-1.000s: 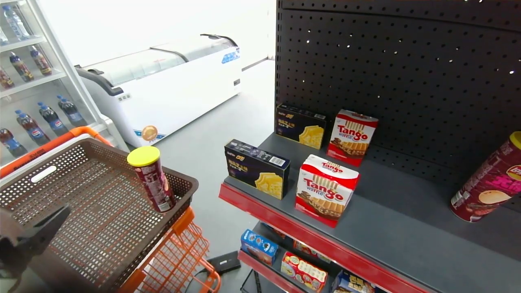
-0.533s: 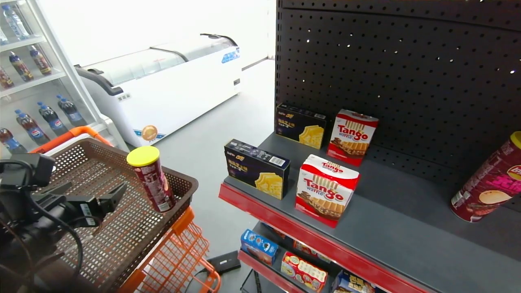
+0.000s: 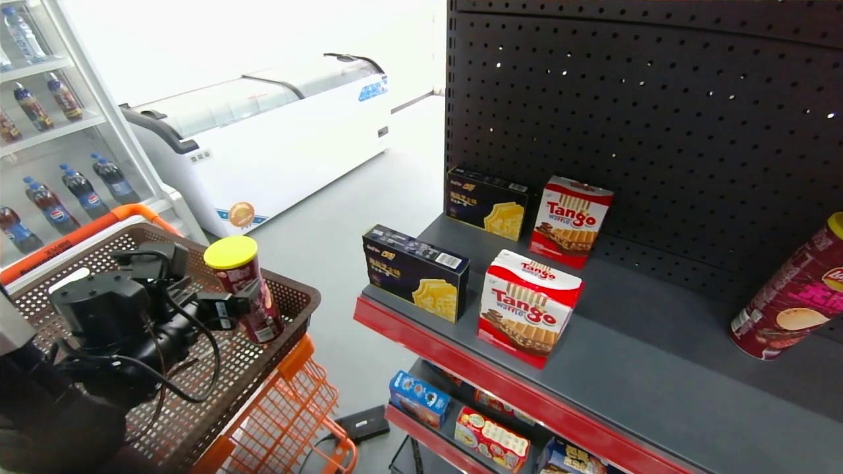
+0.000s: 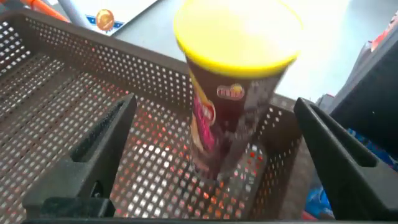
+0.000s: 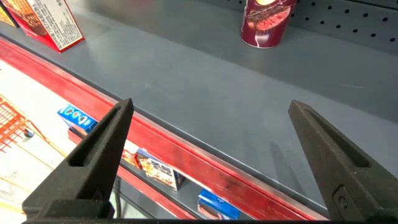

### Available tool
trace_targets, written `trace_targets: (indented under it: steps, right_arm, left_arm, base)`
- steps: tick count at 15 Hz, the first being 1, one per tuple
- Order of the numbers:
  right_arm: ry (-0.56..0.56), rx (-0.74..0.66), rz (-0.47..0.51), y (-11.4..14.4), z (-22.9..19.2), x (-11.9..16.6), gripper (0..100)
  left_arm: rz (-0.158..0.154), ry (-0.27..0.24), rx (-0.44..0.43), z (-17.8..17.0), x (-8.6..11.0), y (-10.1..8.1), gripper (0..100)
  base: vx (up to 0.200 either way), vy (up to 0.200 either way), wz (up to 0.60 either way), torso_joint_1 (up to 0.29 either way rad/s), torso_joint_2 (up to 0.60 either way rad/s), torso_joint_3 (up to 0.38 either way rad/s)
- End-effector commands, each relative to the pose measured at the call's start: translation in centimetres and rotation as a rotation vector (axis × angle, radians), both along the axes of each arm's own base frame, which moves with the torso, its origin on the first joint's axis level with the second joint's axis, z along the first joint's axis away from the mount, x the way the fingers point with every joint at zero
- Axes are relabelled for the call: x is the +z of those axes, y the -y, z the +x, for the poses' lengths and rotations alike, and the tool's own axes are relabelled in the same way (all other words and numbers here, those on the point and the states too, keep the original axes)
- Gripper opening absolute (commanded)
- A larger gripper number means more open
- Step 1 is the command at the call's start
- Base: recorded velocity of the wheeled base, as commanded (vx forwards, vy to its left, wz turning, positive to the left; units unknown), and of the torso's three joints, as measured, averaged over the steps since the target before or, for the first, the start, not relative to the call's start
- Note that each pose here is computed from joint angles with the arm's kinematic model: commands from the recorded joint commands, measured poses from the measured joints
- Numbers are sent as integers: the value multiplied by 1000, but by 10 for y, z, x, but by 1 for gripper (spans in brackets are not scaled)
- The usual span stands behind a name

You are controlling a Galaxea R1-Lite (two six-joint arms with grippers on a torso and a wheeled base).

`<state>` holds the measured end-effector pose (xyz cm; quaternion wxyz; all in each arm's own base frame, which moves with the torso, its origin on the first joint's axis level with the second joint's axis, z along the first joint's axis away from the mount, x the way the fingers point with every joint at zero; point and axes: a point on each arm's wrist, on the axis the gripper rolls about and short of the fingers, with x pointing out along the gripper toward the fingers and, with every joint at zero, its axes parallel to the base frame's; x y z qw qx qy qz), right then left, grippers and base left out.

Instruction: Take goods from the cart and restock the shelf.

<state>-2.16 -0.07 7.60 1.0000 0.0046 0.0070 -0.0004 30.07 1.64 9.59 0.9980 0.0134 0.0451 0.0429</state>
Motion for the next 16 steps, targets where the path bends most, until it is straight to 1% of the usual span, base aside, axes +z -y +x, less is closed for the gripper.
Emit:
trace_targets:
  steps: [1,2,5,8,9,11,13,16]
  right_arm:
    - [-1,1,0,0,0,0,100]
    - [-1,1,0,0,0,0,100]
    - [-1,-1,0,0,0,0,100]
    - [-1,1,0,0,0,0,100]
    - [-1,1,0,0,0,0,100]
    - [-1,1,0,0,0,0,100]
    - [-1,1,0,0,0,0,100]
    - [-1,1,0,0,0,0,100]
  left_arm:
    - [-1,-18,3,29,-25,-3,100]
    - [0,-8,6,40,-29,-4,100]
    - [0,6,5,59,-38,-4,100]
    - [1,11,5,73,-47,-5,100]
    - [1,14,5,75,-48,-5,0]
    - [4,43,3,86,-44,-5,0]
    - [18,60,-5,88,-40,-3,0]
    - [15,114,-23,83,-17,4,0]
  base:
    - [0,0,0,0,0,0]
    - [0,0,0,0,0,0]
    - [0,0,0,0,0,0]
    - [0,0,0,0,0,0]
    - [0,0,0,0,0,0]
    - [0,0,0,0,0,0]
    - [0,0,0,0,0,0]
    - [0,0,0,0,0,0]
